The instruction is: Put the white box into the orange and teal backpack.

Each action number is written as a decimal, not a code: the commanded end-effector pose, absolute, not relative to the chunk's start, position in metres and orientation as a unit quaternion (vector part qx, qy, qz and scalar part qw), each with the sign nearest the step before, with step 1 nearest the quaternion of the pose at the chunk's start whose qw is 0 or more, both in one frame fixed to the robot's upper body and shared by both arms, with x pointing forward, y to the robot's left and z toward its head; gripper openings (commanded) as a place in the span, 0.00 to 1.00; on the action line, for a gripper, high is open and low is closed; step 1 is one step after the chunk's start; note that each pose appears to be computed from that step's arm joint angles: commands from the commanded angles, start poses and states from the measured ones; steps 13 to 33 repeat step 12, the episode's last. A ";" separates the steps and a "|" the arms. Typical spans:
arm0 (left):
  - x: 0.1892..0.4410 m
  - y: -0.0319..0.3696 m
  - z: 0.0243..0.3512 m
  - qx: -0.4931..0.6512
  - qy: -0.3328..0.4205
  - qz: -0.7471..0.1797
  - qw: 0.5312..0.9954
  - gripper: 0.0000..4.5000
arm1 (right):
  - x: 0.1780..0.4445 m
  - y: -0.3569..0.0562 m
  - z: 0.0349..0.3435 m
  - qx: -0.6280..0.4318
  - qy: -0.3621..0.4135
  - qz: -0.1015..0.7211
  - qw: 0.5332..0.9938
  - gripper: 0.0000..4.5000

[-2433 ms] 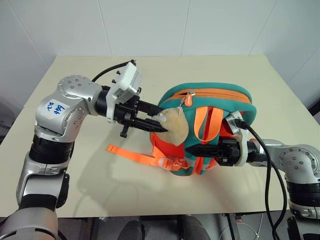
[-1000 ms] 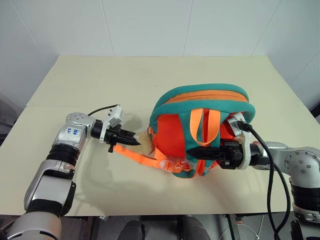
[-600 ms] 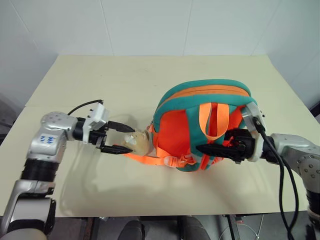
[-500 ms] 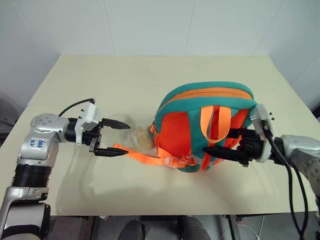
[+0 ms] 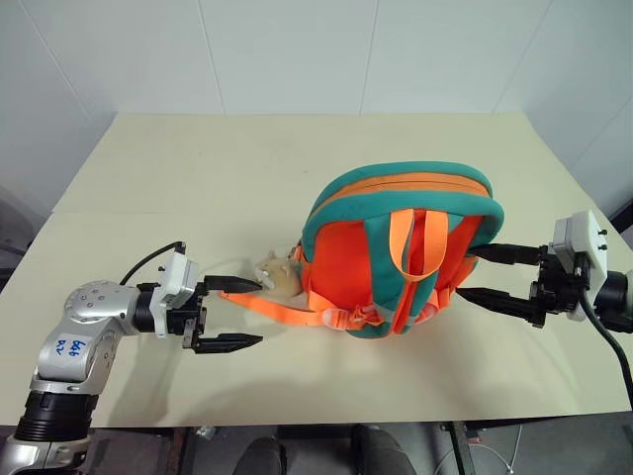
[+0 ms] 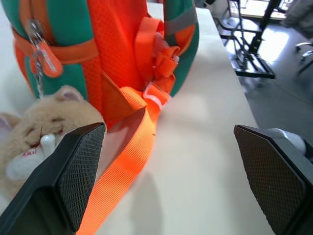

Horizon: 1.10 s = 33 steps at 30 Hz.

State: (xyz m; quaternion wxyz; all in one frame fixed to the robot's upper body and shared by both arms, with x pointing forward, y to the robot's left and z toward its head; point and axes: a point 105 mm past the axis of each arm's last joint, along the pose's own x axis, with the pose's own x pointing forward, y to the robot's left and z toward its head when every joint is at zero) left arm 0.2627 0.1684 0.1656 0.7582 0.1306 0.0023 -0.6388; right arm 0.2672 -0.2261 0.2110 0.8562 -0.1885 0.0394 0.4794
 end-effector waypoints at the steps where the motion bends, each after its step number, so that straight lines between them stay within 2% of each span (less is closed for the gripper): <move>1: 0.266 0.174 0.177 0.148 -0.035 -0.620 0.770 1.00 | 0.264 -0.242 0.210 -0.237 0.042 0.477 0.845 1.00; 8: 0.263 0.178 0.181 0.145 -0.036 -0.615 0.775 1.00 | 0.256 -0.265 0.192 -0.280 0.076 0.480 0.828 1.00; 12: 0.262 0.182 0.183 0.153 -0.034 -0.614 0.774 1.00 | 0.258 -0.268 0.197 -0.293 0.056 0.464 0.834 1.00; 33: 0.262 0.182 0.183 0.153 -0.034 -0.614 0.774 1.00 | 0.258 -0.268 0.197 -0.293 0.056 0.464 0.834 1.00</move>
